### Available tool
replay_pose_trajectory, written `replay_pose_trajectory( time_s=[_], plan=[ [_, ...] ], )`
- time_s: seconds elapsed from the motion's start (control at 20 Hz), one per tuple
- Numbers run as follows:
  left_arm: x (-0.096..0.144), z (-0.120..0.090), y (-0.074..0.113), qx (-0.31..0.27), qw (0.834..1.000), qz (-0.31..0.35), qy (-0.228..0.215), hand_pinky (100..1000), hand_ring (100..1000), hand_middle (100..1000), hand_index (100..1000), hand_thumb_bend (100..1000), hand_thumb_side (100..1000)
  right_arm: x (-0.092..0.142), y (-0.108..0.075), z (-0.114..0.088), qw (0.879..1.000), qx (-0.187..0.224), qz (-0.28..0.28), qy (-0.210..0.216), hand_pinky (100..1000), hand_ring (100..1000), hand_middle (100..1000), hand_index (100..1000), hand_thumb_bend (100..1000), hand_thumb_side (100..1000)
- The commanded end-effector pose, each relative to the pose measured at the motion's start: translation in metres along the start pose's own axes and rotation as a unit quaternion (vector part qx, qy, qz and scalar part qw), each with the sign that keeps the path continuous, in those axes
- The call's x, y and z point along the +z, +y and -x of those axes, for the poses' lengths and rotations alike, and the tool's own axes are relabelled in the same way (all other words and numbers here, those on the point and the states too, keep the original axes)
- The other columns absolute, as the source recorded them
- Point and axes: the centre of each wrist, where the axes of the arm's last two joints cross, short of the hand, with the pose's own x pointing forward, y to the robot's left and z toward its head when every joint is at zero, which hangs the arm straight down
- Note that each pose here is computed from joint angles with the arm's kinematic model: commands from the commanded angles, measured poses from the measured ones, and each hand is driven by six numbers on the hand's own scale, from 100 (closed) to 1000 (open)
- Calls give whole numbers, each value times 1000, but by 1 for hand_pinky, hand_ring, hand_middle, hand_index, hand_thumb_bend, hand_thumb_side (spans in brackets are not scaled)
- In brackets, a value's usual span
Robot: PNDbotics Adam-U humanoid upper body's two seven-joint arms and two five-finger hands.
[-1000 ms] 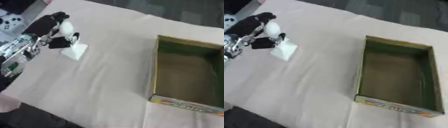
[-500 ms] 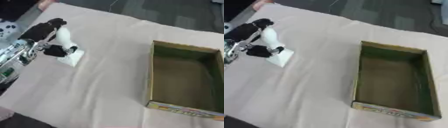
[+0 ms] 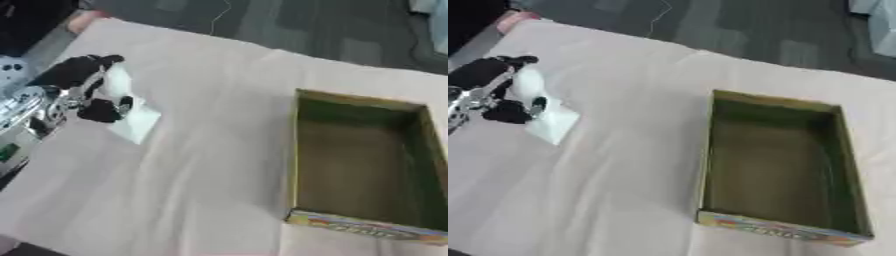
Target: Pick up objects on the table and place them in the box.
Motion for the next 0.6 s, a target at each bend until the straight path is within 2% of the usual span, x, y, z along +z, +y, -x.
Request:
replay_pose_trajectory(
  time_s=[0.05,0.1,0.15,0.2,0.25,0.3,0.45,0.5,0.55,0.6],
  plan=[
    [-2,2,-23,6,999,40,6,100,100,141,312,100,459,-11,-3,0,1000,6,-14,-25,439,367,389,534,100,1000],
    [-2,2,-24,4,999,36,0,100,100,100,271,100,463,-11,-3,0,1000,6,-14,-25,439,367,389,534,100,1000],
    [-2,2,-25,3,999,34,-2,100,100,117,296,100,464,-11,-3,0,1000,6,-14,-25,439,367,389,534,100,1000],
    [-2,1,-24,-1,1000,26,-9,100,100,100,229,100,462,-11,-3,0,1000,6,-15,-25,439,367,389,534,100,1000],
    [-2,1,-25,-5,1000,19,-14,100,100,100,245,100,463,-11,-4,0,1000,6,-15,-25,439,367,389,534,100,1000],
    [-2,1,-23,-12,1000,8,-20,100,100,100,208,100,466,-11,-4,0,1000,6,-15,-24,439,367,389,534,100,1000],
    [-2,1,-22,-29,999,-15,-30,100,100,100,196,100,478,-10,-4,0,1000,6,-17,-24,439,367,389,534,100,1000],
    [-1,1,-21,-31,999,-22,-32,100,100,100,194,100,525,-10,-4,0,1000,6,-17,-23,439,367,389,534,100,1000],
    [-1,0,-21,-31,999,-27,-34,100,100,100,193,100,493,-10,-4,0,1000,6,-17,-23,439,367,389,534,100,1000],
    [-1,-1,-18,-31,998,-37,-37,100,100,100,192,100,505,-10,-4,0,1000,6,-17,-23,439,367,389,534,100,1000]
  ],
)
